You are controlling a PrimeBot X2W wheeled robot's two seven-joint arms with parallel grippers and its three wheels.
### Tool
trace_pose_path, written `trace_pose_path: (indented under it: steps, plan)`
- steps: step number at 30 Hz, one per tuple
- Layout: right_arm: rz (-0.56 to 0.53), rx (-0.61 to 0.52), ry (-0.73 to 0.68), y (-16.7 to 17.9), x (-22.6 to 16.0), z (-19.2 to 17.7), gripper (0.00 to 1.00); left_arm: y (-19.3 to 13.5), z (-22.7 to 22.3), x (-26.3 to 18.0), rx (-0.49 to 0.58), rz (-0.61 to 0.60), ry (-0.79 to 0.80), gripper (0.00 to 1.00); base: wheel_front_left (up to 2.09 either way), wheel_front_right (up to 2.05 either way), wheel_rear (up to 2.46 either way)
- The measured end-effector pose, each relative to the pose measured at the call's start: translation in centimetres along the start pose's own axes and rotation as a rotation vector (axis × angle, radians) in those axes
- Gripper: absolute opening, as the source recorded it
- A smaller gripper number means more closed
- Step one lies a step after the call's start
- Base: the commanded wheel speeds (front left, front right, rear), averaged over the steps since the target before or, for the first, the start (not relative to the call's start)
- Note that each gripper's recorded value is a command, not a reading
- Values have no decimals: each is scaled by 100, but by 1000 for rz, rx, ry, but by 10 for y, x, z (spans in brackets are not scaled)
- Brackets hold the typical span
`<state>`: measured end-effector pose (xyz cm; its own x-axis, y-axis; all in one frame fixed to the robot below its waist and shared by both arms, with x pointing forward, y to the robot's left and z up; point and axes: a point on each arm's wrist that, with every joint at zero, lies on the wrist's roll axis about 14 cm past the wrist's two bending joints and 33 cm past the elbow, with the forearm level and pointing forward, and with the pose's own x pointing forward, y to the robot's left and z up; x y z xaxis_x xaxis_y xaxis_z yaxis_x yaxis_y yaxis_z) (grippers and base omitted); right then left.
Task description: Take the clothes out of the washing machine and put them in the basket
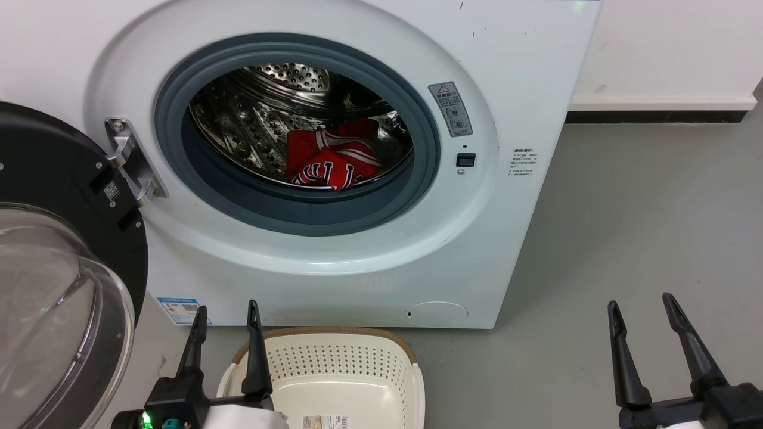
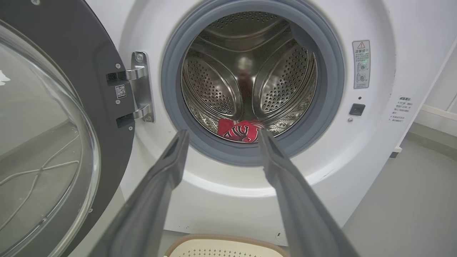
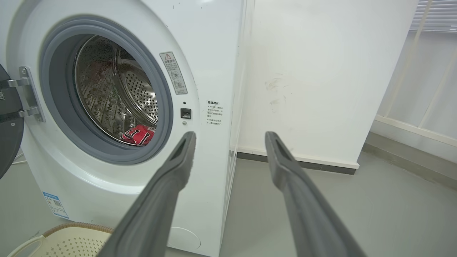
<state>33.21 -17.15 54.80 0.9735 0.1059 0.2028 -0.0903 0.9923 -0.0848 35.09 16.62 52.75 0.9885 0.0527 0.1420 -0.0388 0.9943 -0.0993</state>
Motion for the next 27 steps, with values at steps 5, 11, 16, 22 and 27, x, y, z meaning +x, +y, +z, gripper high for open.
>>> trace_pose_path:
  steps: [5,11,16,22,27]
  plan:
    - [-5,12,8,-1,-1,-3,100,2,-3,-1,-7,3,9,100,0,0,0]
    - [-7,20,14,-1,-2,-5,100,3,-5,-2,-5,6,16,100,0,0,0]
    - [-7,21,13,-1,-2,-4,100,3,-5,-2,-5,7,18,100,0,0,0]
    - [-7,20,12,-1,-2,-4,100,3,-5,-2,-2,10,18,100,0,0,0]
    - [-10,20,17,-2,-3,-5,100,2,-6,-2,3,9,20,100,0,0,0]
